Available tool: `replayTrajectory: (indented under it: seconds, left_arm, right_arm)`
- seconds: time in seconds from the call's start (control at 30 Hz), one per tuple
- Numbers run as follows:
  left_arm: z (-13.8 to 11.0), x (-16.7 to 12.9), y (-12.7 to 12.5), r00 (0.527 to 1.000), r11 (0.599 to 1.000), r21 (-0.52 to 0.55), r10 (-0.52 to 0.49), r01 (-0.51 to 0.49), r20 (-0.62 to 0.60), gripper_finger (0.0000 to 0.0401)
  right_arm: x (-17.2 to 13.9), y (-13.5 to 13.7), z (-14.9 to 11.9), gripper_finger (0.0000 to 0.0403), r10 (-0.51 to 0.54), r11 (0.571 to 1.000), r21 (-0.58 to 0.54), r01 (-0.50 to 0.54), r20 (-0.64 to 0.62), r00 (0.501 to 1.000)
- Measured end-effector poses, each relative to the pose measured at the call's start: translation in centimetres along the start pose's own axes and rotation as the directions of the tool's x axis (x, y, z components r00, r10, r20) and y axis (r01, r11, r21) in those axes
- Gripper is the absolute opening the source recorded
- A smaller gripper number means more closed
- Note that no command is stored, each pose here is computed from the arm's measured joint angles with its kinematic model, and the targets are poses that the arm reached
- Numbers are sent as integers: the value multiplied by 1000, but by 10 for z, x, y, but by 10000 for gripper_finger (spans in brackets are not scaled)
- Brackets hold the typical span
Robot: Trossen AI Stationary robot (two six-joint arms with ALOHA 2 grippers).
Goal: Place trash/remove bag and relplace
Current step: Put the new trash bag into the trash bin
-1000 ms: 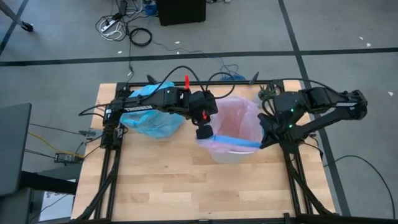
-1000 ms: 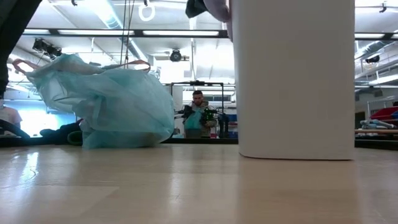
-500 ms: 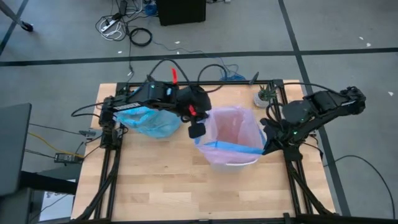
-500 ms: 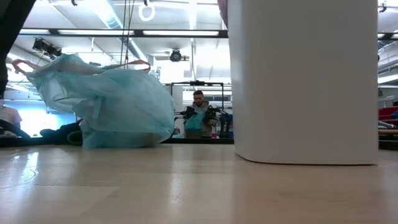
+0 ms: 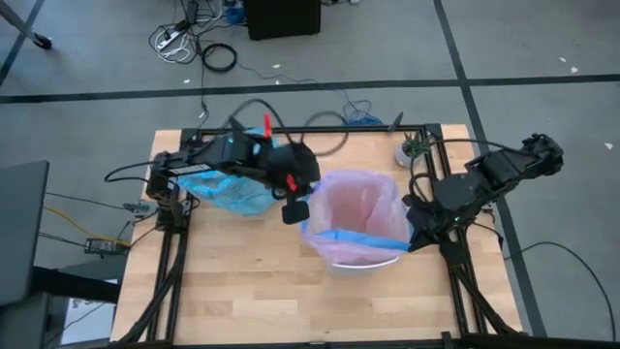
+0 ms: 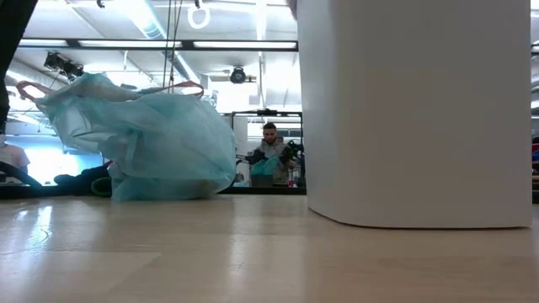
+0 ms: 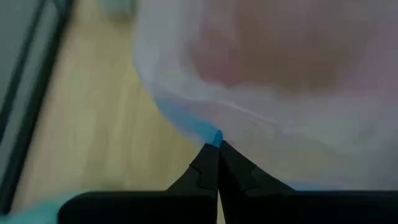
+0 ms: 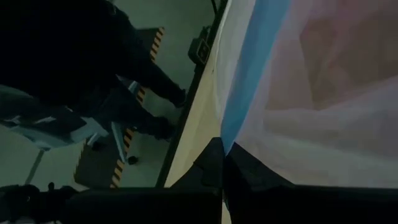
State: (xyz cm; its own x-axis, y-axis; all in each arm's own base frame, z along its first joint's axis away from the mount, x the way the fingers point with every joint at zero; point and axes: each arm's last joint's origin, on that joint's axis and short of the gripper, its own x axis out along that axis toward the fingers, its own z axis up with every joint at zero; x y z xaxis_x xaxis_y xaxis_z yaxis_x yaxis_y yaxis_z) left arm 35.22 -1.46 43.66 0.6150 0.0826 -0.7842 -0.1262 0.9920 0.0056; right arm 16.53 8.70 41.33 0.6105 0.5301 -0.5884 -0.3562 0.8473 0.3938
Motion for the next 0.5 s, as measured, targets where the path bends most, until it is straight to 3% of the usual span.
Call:
replayTrajectory:
  seconds: [0.17, 0.33, 0.5]
  left_arm:
    - [-17, 31, -7, 990, 1000, 25, 13, -10, -143, 5]
    - [-24, 56, -16, 987, 999, 52, 4, 4, -161, 5]
    - [-29, 68, -21, 985, 994, 105, -11, 29, -171, 5]
  right_arm:
    - [14, 6, -1, 0, -13, 999, 34, 14, -39, 999]
    - [22, 21, -5, 0, -8, 997, 74, 12, -46, 999]
    - [41, 39, -7, 0, 22, 999, 37, -19, -60, 998]
